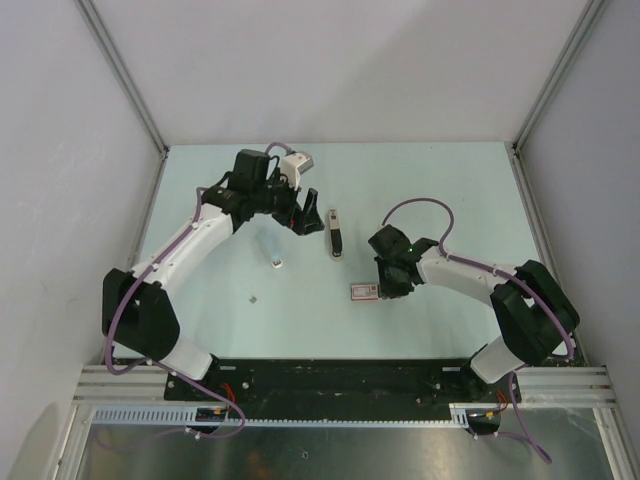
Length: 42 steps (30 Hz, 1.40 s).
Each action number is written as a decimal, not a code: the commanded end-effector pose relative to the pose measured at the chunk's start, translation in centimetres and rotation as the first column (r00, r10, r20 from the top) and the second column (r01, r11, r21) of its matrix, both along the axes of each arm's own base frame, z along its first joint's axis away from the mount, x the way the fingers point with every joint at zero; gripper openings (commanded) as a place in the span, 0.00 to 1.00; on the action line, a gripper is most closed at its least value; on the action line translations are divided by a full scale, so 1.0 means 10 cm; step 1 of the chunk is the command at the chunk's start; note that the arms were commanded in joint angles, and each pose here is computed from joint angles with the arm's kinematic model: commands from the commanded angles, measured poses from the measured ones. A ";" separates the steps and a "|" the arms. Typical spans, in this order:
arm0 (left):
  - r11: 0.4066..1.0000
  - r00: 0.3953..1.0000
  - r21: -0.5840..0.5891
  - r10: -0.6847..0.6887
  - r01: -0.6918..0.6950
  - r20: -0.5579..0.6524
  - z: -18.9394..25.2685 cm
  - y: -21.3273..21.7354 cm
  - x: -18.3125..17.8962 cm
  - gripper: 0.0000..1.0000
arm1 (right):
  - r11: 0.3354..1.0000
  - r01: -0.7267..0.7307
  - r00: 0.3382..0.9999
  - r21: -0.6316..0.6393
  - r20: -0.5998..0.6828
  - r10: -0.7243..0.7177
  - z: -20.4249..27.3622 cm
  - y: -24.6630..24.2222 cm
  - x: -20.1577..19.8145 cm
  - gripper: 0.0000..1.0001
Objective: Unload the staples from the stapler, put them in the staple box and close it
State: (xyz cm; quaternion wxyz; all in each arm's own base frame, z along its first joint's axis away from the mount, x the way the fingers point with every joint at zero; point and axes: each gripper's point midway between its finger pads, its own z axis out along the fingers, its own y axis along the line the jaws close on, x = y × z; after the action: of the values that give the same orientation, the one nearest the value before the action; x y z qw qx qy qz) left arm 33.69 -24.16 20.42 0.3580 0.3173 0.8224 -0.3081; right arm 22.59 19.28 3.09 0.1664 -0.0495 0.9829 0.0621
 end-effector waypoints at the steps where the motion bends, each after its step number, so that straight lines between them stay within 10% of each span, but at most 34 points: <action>1: 0.999 0.995 -0.001 -0.046 0.047 0.089 0.19 0.02 -0.04 0.99 | 1.000 0.007 1.000 -0.002 0.005 -0.007 0.00 -0.02 0.02 0.26; 15: 0.999 0.994 0.000 -0.048 0.048 0.101 0.22 0.01 -0.04 1.00 | 0.999 0.002 1.000 0.033 0.022 -0.003 0.10 0.01 0.03 0.31; 34: 0.998 0.992 0.014 -0.061 0.060 0.106 0.19 -0.03 -0.04 0.99 | 0.992 0.017 0.997 0.121 0.074 -0.026 0.37 -0.01 0.21 0.13; 42: 0.998 0.993 0.016 -0.067 0.066 0.097 0.16 -0.04 -0.04 1.00 | 0.997 0.003 0.998 0.078 0.066 -0.009 0.26 0.04 0.17 0.30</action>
State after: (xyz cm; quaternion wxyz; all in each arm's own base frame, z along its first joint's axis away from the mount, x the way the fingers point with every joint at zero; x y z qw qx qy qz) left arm 33.40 -24.47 20.73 0.3629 0.3299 0.8158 -0.3065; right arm 23.31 19.09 5.06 0.1806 -0.0395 0.9779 0.0976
